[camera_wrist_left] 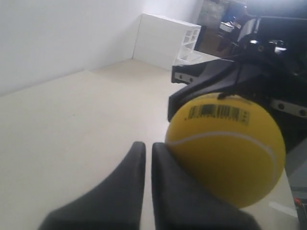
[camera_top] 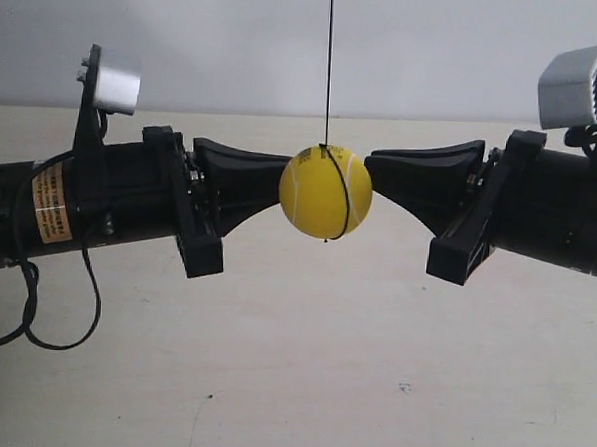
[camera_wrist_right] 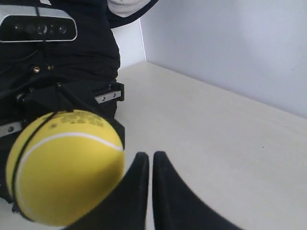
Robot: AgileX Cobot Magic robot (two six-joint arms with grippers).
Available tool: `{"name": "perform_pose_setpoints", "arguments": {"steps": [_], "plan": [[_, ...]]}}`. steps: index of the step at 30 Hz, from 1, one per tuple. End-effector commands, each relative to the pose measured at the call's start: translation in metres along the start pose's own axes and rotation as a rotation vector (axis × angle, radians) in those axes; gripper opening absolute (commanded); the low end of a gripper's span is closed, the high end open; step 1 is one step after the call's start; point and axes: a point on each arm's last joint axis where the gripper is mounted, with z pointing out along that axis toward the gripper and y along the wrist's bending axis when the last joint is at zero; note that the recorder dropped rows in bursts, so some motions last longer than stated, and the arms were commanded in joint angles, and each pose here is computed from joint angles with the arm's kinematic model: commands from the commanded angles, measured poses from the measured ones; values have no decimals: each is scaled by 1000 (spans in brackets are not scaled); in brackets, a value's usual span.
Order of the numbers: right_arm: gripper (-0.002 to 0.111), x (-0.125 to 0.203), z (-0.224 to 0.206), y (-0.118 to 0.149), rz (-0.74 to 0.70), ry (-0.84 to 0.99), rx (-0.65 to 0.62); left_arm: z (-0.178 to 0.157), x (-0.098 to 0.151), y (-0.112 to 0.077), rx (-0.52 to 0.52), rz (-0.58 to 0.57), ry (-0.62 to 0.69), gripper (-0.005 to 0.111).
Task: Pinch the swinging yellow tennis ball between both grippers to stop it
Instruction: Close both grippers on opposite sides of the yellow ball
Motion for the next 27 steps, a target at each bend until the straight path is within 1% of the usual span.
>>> {"name": "perform_pose_setpoints", "arguments": {"steps": [1,7,11,14,21,25,27], "plan": [[0,-2,0,4,-15,1,-34,0,-1,-11,116,44,-9,5],[0,-1,-1,7,-21,19,-70,-1,-5,-15,140,33,-29,5],[0,0,-1,7,-21,20,-68,-3,-2,-19,176,43,6,5],[0,0,-1,7,-20,20,-68,-7,0,-23,183,46,18,5],[0,0,-1,7,-21,24,-67,-18,-4,-24,153,57,5,5],[0,0,-1,7,-21,24,-67,-19,-6,-24,142,62,2,5],[0,0,-1,7,-13,24,-66,-19,-5,-20,102,53,13,5]]}}
